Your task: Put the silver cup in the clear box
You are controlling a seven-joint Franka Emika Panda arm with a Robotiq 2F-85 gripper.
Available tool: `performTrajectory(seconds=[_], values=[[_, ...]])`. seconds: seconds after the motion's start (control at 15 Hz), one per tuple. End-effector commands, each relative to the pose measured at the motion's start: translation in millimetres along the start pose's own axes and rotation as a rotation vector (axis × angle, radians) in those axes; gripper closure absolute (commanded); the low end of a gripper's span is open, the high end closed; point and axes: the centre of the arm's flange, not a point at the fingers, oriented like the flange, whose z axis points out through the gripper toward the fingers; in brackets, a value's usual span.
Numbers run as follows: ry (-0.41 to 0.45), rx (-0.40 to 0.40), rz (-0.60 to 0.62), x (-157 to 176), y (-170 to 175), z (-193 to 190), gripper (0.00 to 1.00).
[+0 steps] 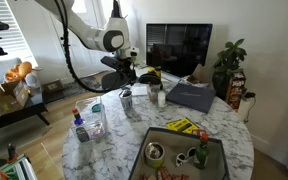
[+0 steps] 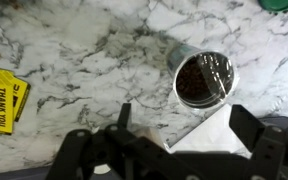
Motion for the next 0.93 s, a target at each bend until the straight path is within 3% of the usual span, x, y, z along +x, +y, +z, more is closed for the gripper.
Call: performTrajectory(seconds=[0.0, 0.13, 0.2, 0.33, 0.4, 0.87], values=[[0.035, 0.008, -0.06, 19, 14, 69, 0.0], [0.015, 0.017, -0.079, 20, 19, 99, 0.0], [0.011, 0.017, -0.092, 21, 19, 111, 0.06], [0.011, 0.036, -0.096, 23, 19, 126, 0.3], [0.016, 0.042, -0.102, 24, 17, 130, 0.31], [0.012, 0.061, -0.104, 29, 13, 136, 0.85]])
